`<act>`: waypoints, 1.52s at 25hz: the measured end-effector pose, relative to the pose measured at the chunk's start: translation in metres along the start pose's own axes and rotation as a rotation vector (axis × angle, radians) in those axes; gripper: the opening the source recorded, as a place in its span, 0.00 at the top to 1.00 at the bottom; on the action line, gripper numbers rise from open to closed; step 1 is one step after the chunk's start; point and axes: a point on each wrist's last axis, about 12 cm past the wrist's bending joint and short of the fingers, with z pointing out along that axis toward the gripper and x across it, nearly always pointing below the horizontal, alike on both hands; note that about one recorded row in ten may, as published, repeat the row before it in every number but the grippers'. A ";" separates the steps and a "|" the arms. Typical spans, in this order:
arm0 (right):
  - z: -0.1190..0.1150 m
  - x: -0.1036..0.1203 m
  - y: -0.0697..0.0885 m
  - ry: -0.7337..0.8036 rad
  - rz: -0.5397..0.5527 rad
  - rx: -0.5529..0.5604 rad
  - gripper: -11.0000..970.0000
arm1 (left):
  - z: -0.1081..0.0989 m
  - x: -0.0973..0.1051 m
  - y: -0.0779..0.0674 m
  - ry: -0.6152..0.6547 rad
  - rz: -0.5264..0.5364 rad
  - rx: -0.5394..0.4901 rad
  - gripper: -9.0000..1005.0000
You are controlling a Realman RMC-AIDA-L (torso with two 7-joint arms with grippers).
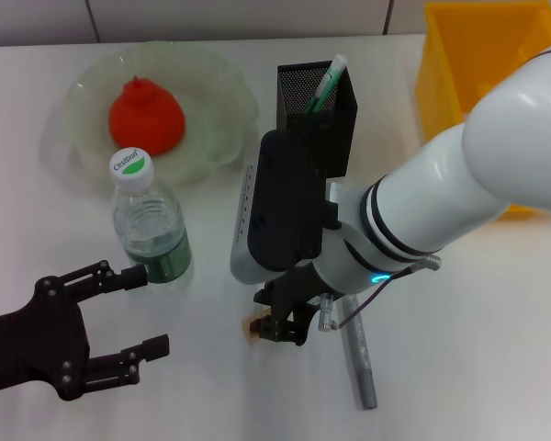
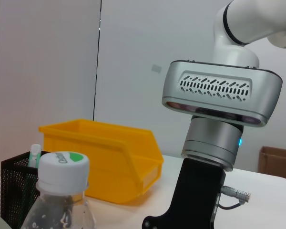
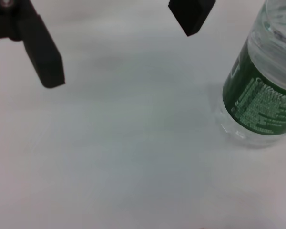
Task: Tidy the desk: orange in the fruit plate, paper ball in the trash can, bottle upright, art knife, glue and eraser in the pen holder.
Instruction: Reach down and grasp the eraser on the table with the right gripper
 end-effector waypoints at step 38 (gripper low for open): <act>0.004 -0.001 0.001 -0.004 -0.004 -0.002 0.48 | 0.001 -0.001 0.001 0.000 0.002 0.001 0.20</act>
